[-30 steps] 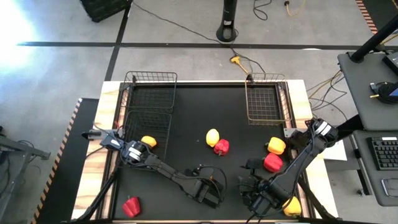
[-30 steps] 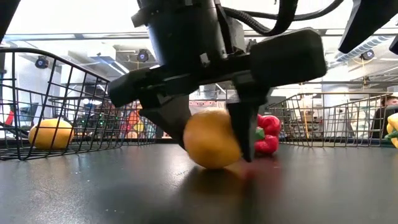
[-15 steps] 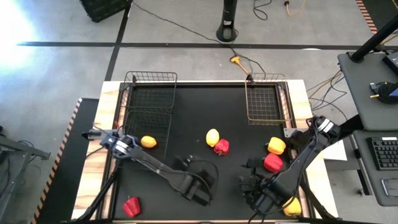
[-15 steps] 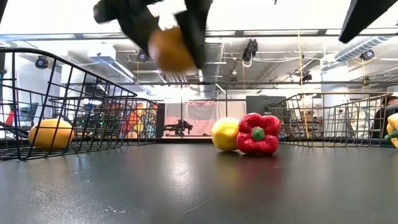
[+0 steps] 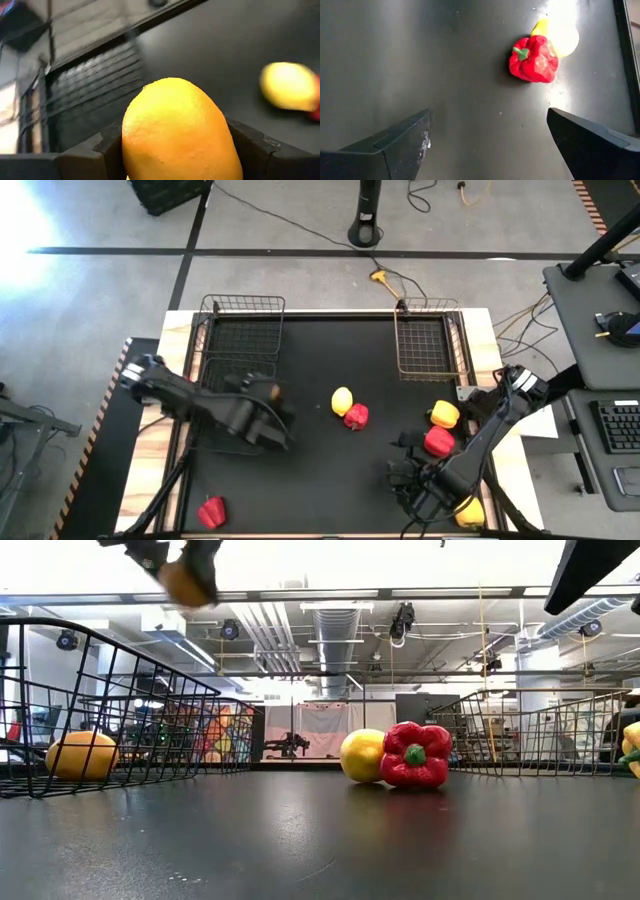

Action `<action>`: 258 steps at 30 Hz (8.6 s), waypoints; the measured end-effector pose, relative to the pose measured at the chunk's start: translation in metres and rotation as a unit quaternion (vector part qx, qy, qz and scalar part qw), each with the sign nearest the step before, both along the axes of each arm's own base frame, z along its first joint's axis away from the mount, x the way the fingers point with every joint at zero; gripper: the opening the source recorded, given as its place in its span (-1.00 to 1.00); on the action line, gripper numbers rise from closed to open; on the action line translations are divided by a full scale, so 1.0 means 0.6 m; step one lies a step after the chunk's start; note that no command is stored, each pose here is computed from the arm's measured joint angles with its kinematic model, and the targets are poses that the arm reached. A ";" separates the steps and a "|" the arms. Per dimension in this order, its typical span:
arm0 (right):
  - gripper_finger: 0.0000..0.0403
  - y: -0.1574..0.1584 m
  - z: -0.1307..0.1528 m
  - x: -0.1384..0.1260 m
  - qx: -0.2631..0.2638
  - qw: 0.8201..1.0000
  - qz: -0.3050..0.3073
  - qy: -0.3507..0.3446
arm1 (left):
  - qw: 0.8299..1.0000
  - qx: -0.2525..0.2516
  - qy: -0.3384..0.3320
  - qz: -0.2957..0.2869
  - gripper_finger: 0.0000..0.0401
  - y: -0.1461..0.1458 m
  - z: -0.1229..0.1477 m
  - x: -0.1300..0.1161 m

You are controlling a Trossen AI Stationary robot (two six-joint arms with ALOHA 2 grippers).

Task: Sort produce into baskets
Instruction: Put the bottom lemon into the bottom black wire basket, then put the lemon into the bottom black wire basket

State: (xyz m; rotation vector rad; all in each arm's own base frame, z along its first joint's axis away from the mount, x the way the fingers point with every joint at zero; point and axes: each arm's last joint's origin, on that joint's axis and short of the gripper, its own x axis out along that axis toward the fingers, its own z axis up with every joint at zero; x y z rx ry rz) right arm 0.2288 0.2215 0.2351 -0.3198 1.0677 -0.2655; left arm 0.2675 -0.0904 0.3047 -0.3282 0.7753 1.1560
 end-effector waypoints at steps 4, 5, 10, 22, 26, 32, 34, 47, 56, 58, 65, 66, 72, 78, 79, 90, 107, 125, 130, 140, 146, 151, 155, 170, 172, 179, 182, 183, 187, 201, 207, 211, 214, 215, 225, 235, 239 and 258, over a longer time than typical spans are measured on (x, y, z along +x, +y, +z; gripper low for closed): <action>0.89 -0.003 -0.008 -0.003 -0.004 1.000 -0.006 0.005 | 0.997 -0.044 0.019 0.064 0.17 0.045 -0.026 -0.054; 0.89 -0.004 -0.010 -0.004 -0.005 1.000 -0.007 0.006 | 0.995 -0.055 0.024 0.078 0.17 0.054 -0.035 -0.064; 0.89 -0.007 -0.014 -0.003 -0.010 1.000 -0.009 0.005 | 0.985 -0.113 0.065 0.117 0.17 0.091 -0.083 -0.086; 0.90 -0.008 -0.015 -0.002 0.006 0.999 -0.036 -0.004 | 0.937 -0.233 0.250 -0.070 0.17 0.175 -0.116 -0.085; 0.90 -0.007 -0.015 -0.003 0.018 0.998 -0.058 -0.013 | 0.900 -0.254 0.297 -0.192 0.18 0.183 -0.123 -0.083; 0.90 -0.007 -0.015 -0.003 0.028 0.997 -0.074 -0.021 | 0.875 -0.264 0.308 -0.264 0.19 0.199 -0.149 -0.083; 0.90 -0.007 -0.015 -0.003 0.029 0.996 -0.077 -0.022 | 0.860 -0.286 0.317 -0.278 0.19 0.198 -0.161 -0.091; 0.90 -0.006 -0.015 -0.003 0.036 0.996 -0.084 -0.022 | 0.830 -0.331 0.314 -0.320 0.19 0.189 -0.175 -0.098; 0.90 -0.008 -0.015 -0.002 0.028 0.996 -0.082 -0.027 | 0.831 -0.364 0.254 -0.336 0.19 0.184 -0.136 -0.075; 0.90 -0.008 -0.015 -0.002 0.028 0.996 -0.082 -0.026 | 0.827 -0.378 0.251 -0.333 0.19 0.180 -0.137 -0.077; 0.90 -0.010 -0.015 -0.001 0.023 0.996 -0.078 -0.025 | 0.810 -0.422 0.239 -0.330 0.19 0.165 -0.156 -0.083; 0.90 -0.010 -0.015 -0.001 0.022 0.996 -0.078 -0.025 | 0.811 -0.421 0.236 -0.331 0.19 0.164 -0.160 -0.083; 0.90 -0.011 -0.014 0.000 0.015 0.996 -0.077 -0.033 | 0.812 -0.430 0.211 -0.332 0.19 0.161 -0.193 -0.087; 0.90 -0.011 -0.014 0.000 0.015 0.996 -0.077 -0.032 | 0.821 -0.421 0.216 -0.319 0.23 0.161 -0.209 -0.093; 0.90 -0.011 -0.014 0.000 0.014 0.996 -0.077 -0.032 | 0.823 -0.418 0.222 -0.312 0.25 0.162 -0.210 -0.095; 0.89 -0.011 -0.014 0.000 0.014 0.996 -0.077 -0.032 | 0.836 -0.393 0.228 -0.308 0.46 0.165 -0.197 -0.088; 0.89 -0.026 0.004 0.017 -0.007 0.998 -0.060 -0.015 | 0.862 -0.346 0.259 -0.267 0.46 0.169 -0.114 -0.088; 0.89 -0.070 0.051 0.011 -0.026 0.997 -0.067 -0.034 | 0.957 -0.041 -0.115 -0.262 0.46 0.058 0.014 0.034; 0.89 -0.079 0.072 0.001 -0.002 0.995 -0.079 -0.056 | 0.955 -0.037 -0.161 -0.245 0.46 0.045 -0.028 0.112; 0.89 -0.082 0.086 -0.009 0.031 0.992 -0.098 -0.072 | 0.983 -0.036 -0.095 -0.155 0.46 0.048 -0.110 0.235; 0.89 -0.074 0.079 -0.011 0.039 0.994 -0.090 -0.054 | 0.992 -0.045 -0.044 -0.107 0.46 0.074 -0.143 0.280; 0.89 -0.065 0.079 -0.019 0.042 0.995 -0.078 -0.052 | 0.995 -0.065 -0.023 -0.072 0.46 0.096 -0.169 0.310; 0.89 -0.057 0.079 -0.025 0.049 0.995 -0.072 -0.048 | 0.995 -0.078 -0.008 -0.060 0.46 0.100 -0.189 0.325; 0.90 -0.049 0.072 -0.036 0.049 0.996 -0.061 -0.039 | 0.994 -0.109 0.016 -0.017 0.46 0.086 -0.233 0.328; 0.90 -0.049 0.070 -0.036 0.047 0.996 -0.061 -0.037 | 0.994 -0.109 0.014 -0.017 0.46 0.081 -0.233 0.327; 0.90 -0.051 0.062 -0.038 0.043 0.996 -0.064 -0.033 | 0.994 -0.106 0.022 -0.021 0.46 0.073 -0.232 0.325; 0.90 -0.051 0.061 -0.038 0.043 0.996 -0.064 -0.033 | 0.994 -0.105 0.024 -0.027 0.46 0.063 -0.232 0.323; 0.90 -0.051 0.061 -0.038 0.042 0.996 -0.064 -0.033 | 0.994 -0.105 0.027 -0.030 0.46 0.058 -0.231 0.321; 0.90 -0.051 0.060 -0.038 0.043 0.996 -0.065 -0.033 | 0.993 -0.104 0.040 -0.033 0.46 0.041 -0.229 0.312; 0.90 -0.051 0.060 -0.038 0.042 0.997 -0.064 -0.033 | 0.989 -0.137 0.049 -0.026 0.60 0.036 -0.270 0.303; 0.90 -0.051 0.060 -0.038 0.041 0.997 -0.064 -0.032 | 0.989 -0.133 0.055 -0.030 0.59 0.038 -0.279 0.300; 0.90 -0.051 0.060 -0.038 0.042 0.997 -0.064 -0.033 | 0.990 -0.121 0.061 -0.040 0.47 0.034 -0.281 0.298; 0.90 -0.051 0.060 -0.038 0.042 0.997 -0.064 -0.032 | 0.989 -0.116 0.069 -0.052 0.34 0.027 -0.280 0.296; 0.90 -0.051 0.060 -0.038 0.042 0.997 -0.064 -0.032 | 0.989 -0.115 0.076 -0.059 0.34 0.024 -0.278 0.294; 0.90 -0.048 0.059 -0.041 0.053 0.996 -0.065 -0.024 | 0.985 -0.011 0.143 -0.095 0.34 -0.043 -0.155 0.247; 0.89 -0.049 0.056 -0.042 0.048 0.996 -0.066 -0.026 | 0.984 0.047 0.100 -0.139 0.35 -0.079 -0.037 0.173; 0.89 -0.043 0.054 -0.047 0.052 0.996 -0.065 -0.028 | 0.985 0.031 0.116 -0.124 0.35 -0.065 -0.036 0.122; 0.89 -0.033 0.056 -0.058 0.033 0.994 -0.067 -0.077 | 0.974 -0.200 0.111 0.003 0.36 0.068 -0.081 -0.138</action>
